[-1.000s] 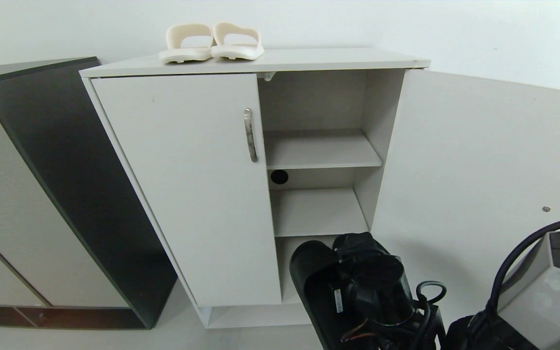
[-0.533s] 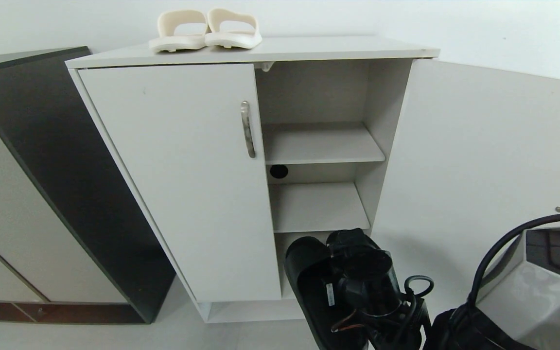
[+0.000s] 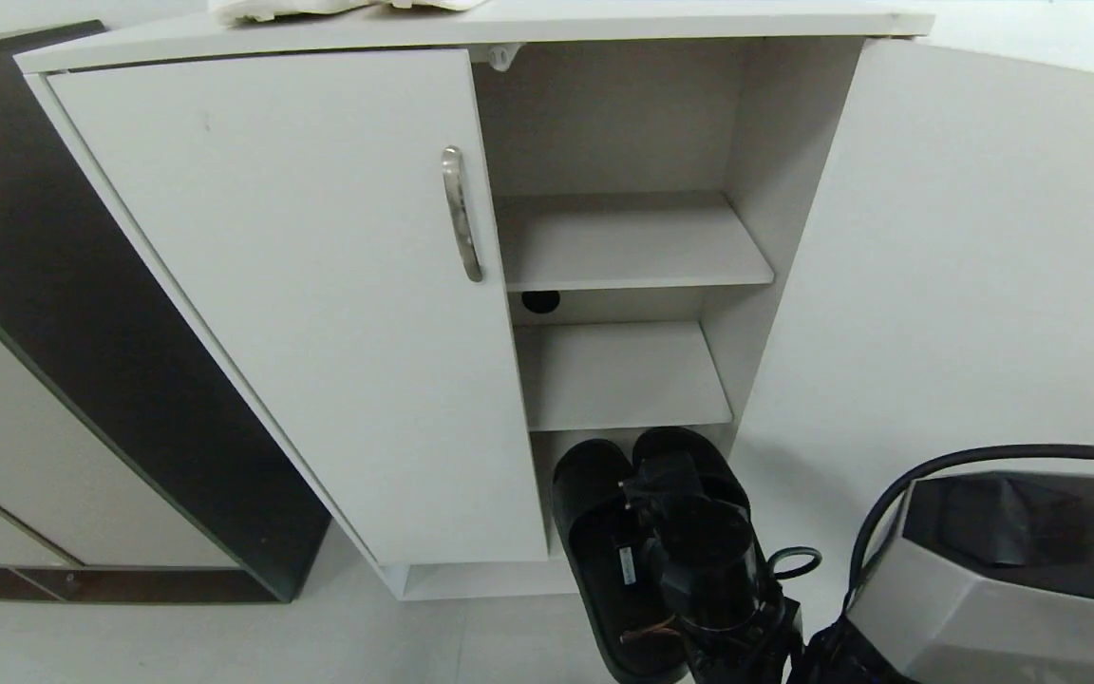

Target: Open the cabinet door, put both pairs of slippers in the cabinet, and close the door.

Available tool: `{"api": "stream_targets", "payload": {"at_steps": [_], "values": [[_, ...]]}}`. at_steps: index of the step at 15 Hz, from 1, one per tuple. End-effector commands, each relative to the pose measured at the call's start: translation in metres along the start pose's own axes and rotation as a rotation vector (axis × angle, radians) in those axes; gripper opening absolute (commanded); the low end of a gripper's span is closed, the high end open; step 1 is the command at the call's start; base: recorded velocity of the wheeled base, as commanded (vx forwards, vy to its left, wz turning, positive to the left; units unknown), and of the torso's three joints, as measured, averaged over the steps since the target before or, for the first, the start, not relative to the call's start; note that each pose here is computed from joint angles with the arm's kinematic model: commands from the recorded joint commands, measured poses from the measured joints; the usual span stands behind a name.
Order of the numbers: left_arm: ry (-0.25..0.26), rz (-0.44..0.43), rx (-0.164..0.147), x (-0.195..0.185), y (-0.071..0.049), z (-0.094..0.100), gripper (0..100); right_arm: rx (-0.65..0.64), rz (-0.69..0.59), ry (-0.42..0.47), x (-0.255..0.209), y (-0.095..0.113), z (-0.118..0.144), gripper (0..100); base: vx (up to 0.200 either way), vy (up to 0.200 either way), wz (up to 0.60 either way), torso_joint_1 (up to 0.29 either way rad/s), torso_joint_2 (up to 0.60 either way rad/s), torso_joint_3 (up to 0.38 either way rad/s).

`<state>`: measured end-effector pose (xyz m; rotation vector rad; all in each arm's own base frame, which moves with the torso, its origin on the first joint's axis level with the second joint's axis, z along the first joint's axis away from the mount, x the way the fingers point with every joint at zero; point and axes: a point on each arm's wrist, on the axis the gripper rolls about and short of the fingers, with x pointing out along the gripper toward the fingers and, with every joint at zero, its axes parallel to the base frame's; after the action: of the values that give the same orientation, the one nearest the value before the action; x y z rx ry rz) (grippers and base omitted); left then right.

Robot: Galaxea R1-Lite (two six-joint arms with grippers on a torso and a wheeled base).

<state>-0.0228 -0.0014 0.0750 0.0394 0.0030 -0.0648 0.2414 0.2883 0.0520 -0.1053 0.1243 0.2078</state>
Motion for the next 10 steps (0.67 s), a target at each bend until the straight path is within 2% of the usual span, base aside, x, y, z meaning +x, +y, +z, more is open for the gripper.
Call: {"api": "stream_targets", "payload": {"at_steps": [1,3,6,10], "values": [[0.002,0.0,0.0,0.0,0.0,0.0,0,-0.093,-0.059,-0.008,0.023,-0.002,-0.033,0,0.0,0.0,0.0,0.002,0.01,-0.203],[0.0,0.0,0.0,0.0,0.0,0.0,0,-0.039,-0.091,-0.09,0.04,-0.002,-0.03,0,0.0,0.0,0.0,0.007,0.0,-0.203],[0.002,0.0,0.0,0.0,0.0,0.0,0,0.017,-0.1,-0.159,0.041,0.001,-0.017,0,0.0,0.0,0.0,0.005,0.0,-0.078],[0.002,0.0,0.0,0.0,0.0,0.0,0,0.054,-0.119,-0.2,0.041,-0.001,0.001,0,0.0,0.0,0.0,0.0,0.0,0.0]]}}
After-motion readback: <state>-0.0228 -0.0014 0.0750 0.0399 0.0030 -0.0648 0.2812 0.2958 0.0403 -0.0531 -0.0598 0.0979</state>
